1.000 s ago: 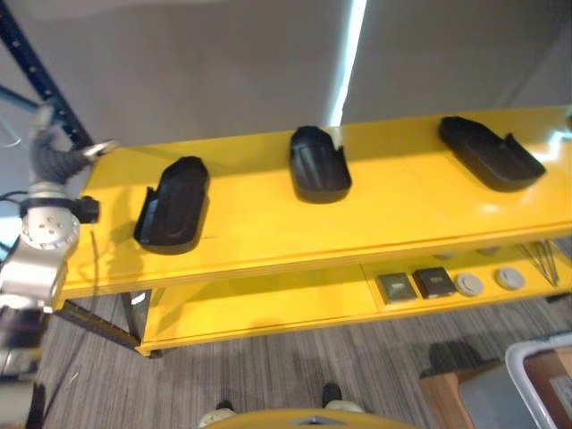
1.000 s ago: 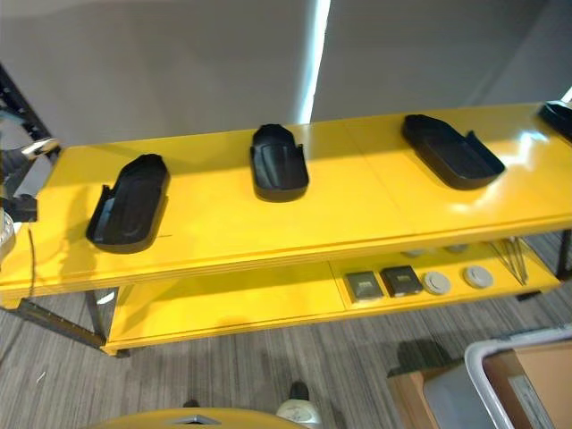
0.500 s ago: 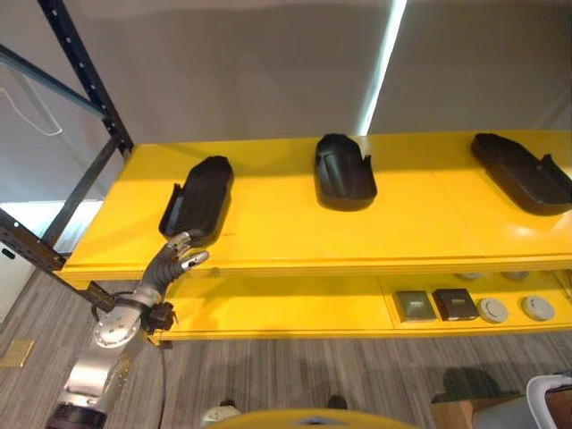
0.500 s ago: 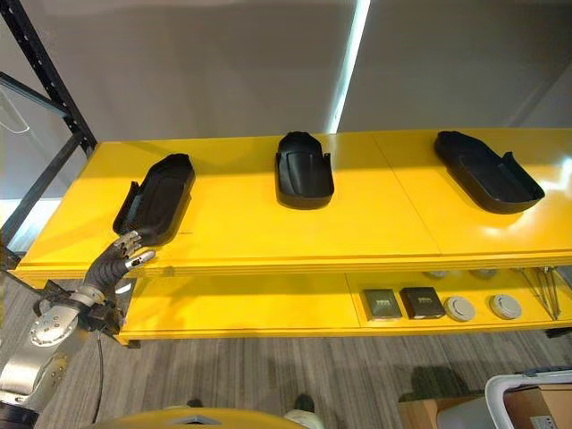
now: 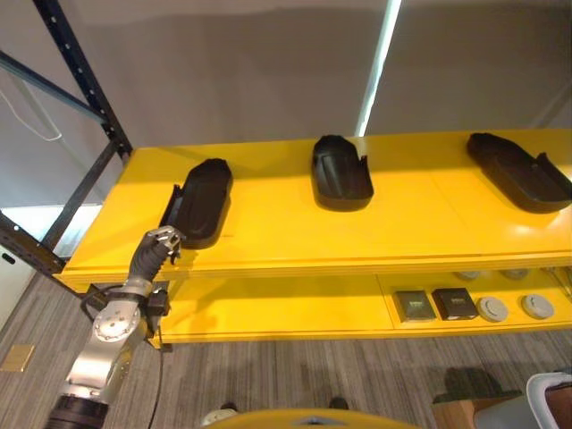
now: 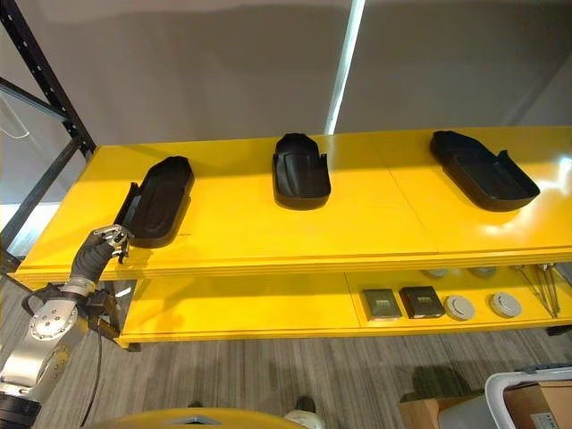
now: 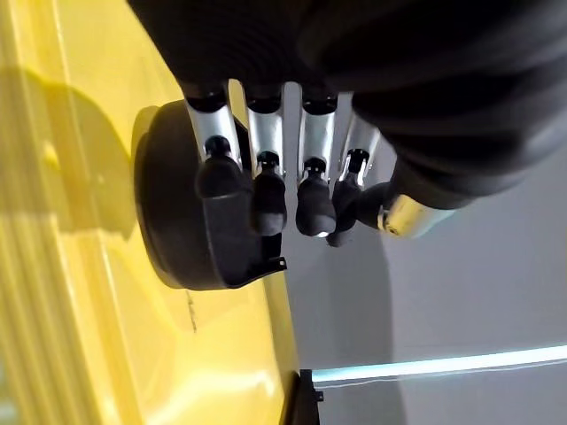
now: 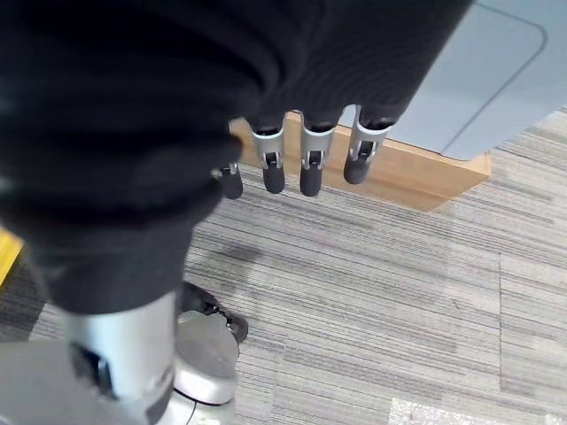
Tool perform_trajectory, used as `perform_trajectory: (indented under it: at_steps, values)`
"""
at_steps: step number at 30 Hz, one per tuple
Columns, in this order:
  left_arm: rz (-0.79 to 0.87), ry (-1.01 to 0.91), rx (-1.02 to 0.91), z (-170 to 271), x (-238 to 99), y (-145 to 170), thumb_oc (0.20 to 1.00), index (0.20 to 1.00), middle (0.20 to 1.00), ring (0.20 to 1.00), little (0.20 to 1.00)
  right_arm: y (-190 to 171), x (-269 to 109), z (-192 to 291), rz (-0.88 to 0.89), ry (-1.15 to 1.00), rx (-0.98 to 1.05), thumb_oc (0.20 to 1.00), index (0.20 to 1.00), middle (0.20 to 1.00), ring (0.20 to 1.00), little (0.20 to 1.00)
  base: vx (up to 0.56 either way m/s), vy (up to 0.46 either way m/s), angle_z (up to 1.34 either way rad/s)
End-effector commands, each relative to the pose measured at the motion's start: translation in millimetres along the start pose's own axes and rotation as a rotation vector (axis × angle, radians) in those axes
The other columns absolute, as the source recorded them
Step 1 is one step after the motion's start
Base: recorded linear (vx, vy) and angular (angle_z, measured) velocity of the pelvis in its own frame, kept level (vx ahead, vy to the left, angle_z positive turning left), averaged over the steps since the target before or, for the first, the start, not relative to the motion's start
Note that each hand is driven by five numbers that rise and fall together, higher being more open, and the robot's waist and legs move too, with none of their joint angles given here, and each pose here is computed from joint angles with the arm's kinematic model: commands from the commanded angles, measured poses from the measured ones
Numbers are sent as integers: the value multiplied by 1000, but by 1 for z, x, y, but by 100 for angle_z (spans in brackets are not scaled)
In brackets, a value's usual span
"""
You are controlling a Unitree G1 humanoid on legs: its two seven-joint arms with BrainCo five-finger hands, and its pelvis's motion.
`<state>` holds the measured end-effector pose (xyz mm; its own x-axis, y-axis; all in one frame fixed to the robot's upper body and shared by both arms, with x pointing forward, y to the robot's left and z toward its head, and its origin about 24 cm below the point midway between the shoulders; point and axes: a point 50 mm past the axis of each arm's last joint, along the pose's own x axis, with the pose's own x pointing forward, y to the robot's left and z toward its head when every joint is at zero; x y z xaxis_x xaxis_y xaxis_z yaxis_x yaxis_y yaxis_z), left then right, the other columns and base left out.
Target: Move parts from the plastic box to the shelf.
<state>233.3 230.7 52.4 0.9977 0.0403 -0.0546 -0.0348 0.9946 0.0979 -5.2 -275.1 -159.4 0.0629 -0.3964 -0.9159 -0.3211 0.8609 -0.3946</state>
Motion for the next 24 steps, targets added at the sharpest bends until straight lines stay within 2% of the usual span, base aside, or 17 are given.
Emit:
perform_trajectory:
  at_steps: [1, 11, 24]
  values:
    - [39, -150, 25, 30, 21, 0, 200, 200, 200, 200, 200, -1, 1, 6, -14, 6, -20, 1000, 1000, 1000, 1000, 1000, 0, 0, 0]
    - [111, -73, -6, 4, 26, -4, 200, 200, 200, 200, 200, -1, 0, 8, -14, -7, -52, 1000, 1000, 1000, 1000, 1000, 1, 0, 0]
    - [190, -117, 31, 9, 38, 1, 200, 200, 200, 200, 200, -7, 1, 7, -12, -15, -78, 1000, 1000, 1000, 1000, 1000, 3, -1, -4]
